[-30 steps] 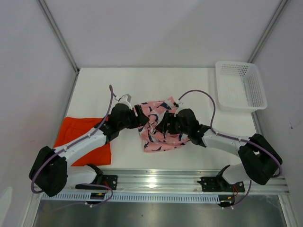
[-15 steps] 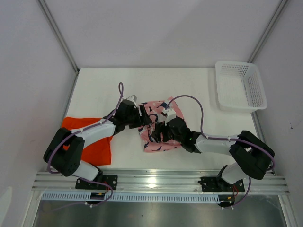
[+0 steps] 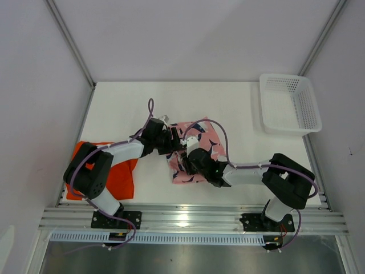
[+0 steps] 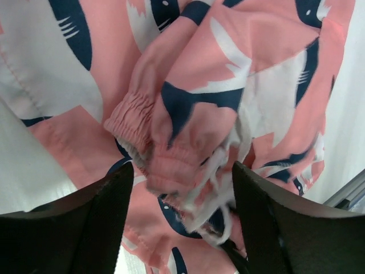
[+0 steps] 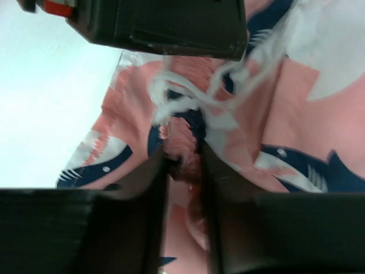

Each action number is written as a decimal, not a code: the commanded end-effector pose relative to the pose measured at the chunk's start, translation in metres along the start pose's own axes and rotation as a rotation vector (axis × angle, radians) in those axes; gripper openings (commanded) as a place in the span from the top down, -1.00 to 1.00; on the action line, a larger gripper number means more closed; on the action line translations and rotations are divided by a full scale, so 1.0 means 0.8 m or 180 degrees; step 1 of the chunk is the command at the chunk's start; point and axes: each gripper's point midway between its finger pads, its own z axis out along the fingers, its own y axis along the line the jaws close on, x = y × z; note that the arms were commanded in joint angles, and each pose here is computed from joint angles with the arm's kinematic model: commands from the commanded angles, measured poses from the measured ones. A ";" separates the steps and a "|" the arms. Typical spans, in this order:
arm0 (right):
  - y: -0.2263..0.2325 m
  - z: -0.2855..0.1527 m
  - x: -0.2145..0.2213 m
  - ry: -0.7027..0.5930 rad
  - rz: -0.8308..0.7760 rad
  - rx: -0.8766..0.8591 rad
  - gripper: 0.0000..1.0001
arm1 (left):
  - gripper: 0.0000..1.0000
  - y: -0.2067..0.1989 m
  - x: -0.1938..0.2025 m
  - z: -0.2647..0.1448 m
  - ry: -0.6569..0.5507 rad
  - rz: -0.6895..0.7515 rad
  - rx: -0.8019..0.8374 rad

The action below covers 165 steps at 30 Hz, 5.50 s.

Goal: Fold and stack the shorts
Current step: Fold the shorts

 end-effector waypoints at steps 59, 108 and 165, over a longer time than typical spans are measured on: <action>-0.020 -0.012 -0.140 -0.0692 -0.0224 0.0690 1.00 | -0.24 0.048 0.035 -0.055 -0.0336 -0.0227 0.0147; 0.047 0.035 -0.077 -0.0447 -0.0005 0.0526 0.93 | 0.47 0.053 0.085 -0.004 -0.0058 -0.0097 -0.0104; 0.041 -0.008 -0.080 -0.0631 0.1440 -0.0965 1.00 | -0.54 -0.064 -0.077 -0.083 -0.0741 0.0448 -0.0103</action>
